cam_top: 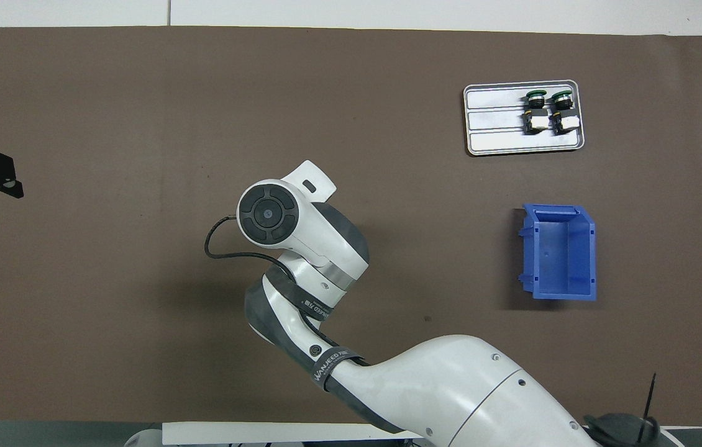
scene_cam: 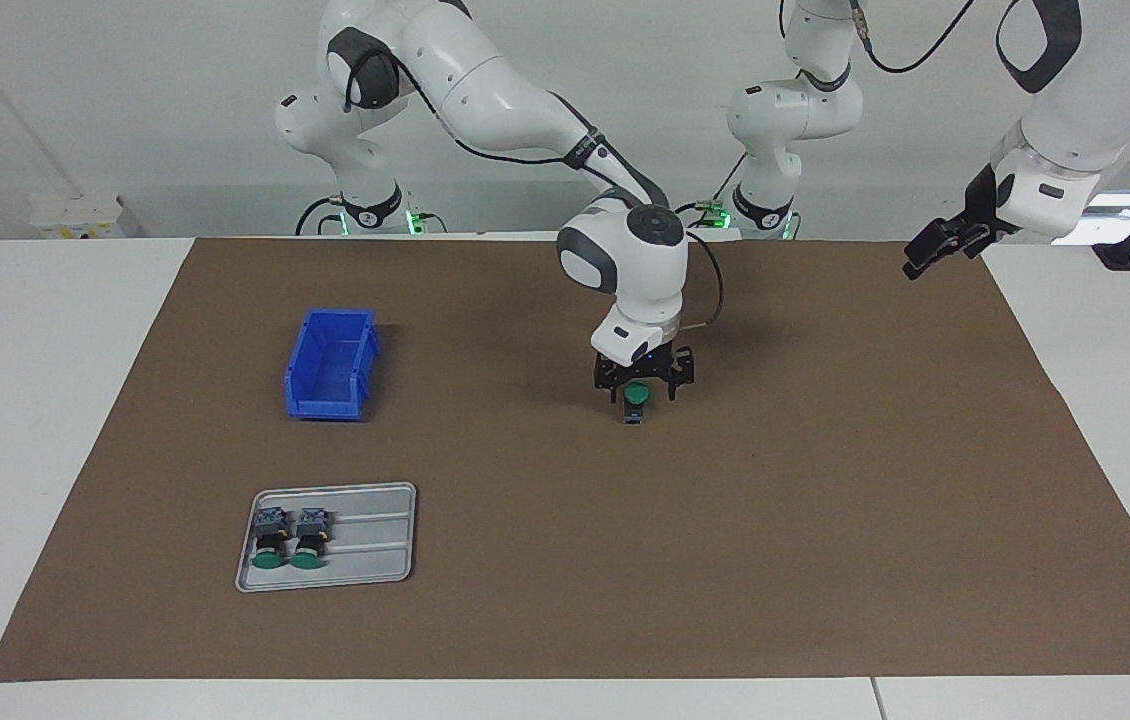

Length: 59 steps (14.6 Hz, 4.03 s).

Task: Place and press button with both arms
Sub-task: 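Carry the green button with the right gripper to the blue bin, then lower the button into the blue bin and open the right gripper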

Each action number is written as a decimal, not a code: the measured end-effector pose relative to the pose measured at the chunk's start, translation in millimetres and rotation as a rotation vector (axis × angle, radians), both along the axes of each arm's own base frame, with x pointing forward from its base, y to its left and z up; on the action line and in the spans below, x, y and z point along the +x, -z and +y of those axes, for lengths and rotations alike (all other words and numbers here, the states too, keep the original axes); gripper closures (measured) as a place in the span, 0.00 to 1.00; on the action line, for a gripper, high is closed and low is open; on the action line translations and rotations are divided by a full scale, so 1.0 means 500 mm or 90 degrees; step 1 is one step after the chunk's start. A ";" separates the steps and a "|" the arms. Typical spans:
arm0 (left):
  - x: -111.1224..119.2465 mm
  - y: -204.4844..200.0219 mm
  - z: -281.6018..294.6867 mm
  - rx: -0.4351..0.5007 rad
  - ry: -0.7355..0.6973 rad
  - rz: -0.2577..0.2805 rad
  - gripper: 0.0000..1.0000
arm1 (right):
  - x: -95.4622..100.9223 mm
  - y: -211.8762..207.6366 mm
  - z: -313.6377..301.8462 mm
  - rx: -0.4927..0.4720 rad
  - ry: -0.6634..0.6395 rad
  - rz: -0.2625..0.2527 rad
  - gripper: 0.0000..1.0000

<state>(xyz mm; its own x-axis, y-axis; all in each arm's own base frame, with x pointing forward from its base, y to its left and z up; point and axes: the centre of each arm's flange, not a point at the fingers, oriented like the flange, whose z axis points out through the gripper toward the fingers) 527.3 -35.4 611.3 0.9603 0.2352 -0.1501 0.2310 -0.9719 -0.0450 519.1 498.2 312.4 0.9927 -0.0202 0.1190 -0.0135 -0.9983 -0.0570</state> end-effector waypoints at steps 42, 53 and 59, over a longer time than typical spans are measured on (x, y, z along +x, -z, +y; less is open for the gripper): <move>-0.001 0.000 0.011 -0.015 0.089 0.001 0.00 | -0.073 -0.077 -0.993 -0.017 -0.074 0.077 0.65; -0.001 0.000 0.009 -0.019 0.113 0.001 0.00 | -0.071 -0.077 -0.990 -0.017 -0.076 0.077 0.33; -0.001 -0.001 0.009 -0.019 0.113 0.000 0.00 | -0.045 -0.134 -0.990 -0.015 -0.078 0.088 0.31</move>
